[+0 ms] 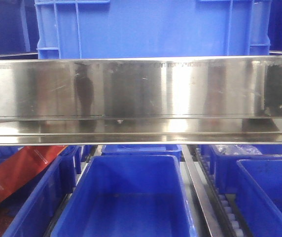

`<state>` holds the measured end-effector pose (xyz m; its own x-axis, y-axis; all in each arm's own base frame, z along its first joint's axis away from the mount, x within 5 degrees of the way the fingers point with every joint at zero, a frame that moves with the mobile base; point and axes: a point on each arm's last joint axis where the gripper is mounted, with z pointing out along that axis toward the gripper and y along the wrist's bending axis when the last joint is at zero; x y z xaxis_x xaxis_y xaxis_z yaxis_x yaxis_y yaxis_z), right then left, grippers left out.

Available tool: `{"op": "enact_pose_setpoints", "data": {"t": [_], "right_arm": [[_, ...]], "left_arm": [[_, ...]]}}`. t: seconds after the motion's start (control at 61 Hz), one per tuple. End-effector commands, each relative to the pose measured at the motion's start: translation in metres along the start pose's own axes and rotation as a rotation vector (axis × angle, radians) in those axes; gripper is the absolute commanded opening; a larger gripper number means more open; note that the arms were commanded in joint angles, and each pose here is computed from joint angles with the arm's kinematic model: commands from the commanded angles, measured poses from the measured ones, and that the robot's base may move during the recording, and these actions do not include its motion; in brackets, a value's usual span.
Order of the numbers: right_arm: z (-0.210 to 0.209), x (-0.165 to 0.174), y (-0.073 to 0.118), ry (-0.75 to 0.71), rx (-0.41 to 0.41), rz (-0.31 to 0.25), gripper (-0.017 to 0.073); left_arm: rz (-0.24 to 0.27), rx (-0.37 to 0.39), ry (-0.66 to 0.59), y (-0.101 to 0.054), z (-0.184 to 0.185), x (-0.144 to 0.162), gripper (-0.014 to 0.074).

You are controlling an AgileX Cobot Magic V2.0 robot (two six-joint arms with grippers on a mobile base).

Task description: Place cylindrical capacitor in blue bin on shelf

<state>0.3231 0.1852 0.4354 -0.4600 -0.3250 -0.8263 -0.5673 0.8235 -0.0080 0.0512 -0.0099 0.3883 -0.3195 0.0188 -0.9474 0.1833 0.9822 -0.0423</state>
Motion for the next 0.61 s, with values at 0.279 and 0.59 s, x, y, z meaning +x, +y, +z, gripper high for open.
{"op": "enact_pose_setpoints", "data": {"t": [0.279, 0.59], "right_arm": [[0.034, 0.009, -0.01, 0.076, 0.009, 0.01, -0.016], [0.033, 0.01, -0.011, 0.092, 0.007, 0.013, -0.016]], "left_arm": [[-0.011, 0.008, -0.02, -0.001, -0.001, -0.001, -0.0102], [-0.011, 0.008, -0.02, -0.001, -0.001, -0.001, -0.0102]]}}
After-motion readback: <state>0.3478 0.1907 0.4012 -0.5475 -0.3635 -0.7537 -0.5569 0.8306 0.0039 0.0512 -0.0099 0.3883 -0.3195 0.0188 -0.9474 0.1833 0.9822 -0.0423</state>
